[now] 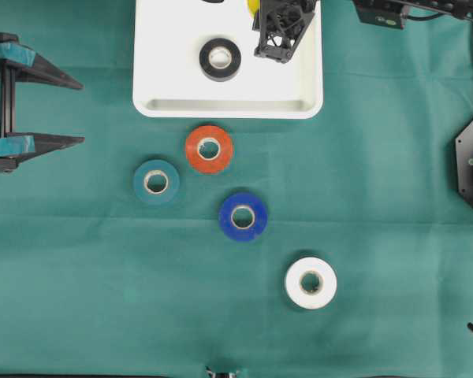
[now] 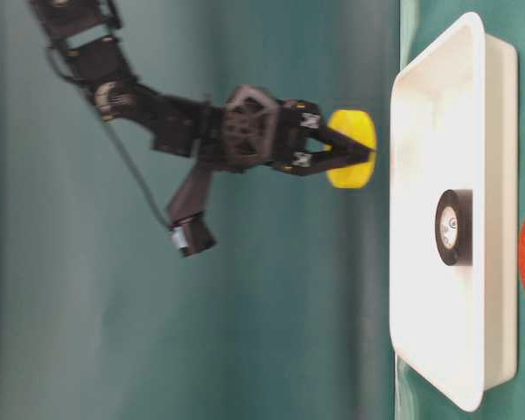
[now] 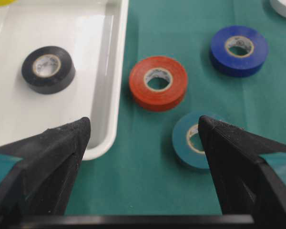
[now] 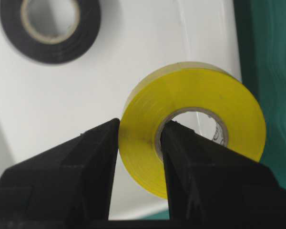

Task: Pick up the tape from a random location and place it into the white case.
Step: 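Lower the yellow roll into the tray and open the right gripper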

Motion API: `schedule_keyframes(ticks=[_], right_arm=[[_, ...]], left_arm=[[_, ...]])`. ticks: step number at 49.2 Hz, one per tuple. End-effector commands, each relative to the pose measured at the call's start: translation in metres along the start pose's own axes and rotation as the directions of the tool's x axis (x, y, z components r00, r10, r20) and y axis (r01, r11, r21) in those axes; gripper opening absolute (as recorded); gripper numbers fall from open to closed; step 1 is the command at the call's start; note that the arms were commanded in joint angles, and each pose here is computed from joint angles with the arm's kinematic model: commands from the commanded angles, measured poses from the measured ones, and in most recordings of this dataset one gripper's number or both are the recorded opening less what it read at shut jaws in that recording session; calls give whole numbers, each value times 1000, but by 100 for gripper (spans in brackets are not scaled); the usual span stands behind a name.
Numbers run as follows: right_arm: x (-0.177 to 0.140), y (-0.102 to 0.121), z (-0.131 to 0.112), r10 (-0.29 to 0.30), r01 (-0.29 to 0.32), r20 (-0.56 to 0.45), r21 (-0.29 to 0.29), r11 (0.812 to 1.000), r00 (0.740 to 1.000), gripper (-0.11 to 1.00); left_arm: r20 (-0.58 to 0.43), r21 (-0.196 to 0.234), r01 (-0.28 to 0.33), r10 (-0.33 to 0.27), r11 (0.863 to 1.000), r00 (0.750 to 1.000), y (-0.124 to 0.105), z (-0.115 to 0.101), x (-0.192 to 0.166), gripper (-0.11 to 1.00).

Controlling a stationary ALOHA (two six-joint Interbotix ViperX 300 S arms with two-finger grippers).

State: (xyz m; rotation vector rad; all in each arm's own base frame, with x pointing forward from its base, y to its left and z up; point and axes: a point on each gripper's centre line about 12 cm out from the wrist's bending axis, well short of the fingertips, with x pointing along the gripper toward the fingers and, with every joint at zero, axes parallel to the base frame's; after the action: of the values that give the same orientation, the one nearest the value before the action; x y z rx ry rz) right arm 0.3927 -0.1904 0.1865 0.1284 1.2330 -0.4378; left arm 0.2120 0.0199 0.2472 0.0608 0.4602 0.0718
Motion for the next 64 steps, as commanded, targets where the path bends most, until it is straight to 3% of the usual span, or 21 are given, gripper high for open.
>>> schedule_keyframes(ticks=[1,9,29,64], right_arm=[[3,-5,3,3,-4,64,26,1000,998,29],[23,-8,-6,6,-10,71,58,998,997,29],[60,-1,-16,26,-29,47,61,998,999,29],[54,-2,-13,25,-28,55,67,997,998,29]], left_arm=[[15,-4,-2,2,1000,1000,1,5,0,93],[18,-4,-2,2,1000,1000,1,6,-1,93],[20,-4,-2,3,1000,1000,1,6,-1,93],[18,-5,-2,2,1000,1000,1,6,0,93]])
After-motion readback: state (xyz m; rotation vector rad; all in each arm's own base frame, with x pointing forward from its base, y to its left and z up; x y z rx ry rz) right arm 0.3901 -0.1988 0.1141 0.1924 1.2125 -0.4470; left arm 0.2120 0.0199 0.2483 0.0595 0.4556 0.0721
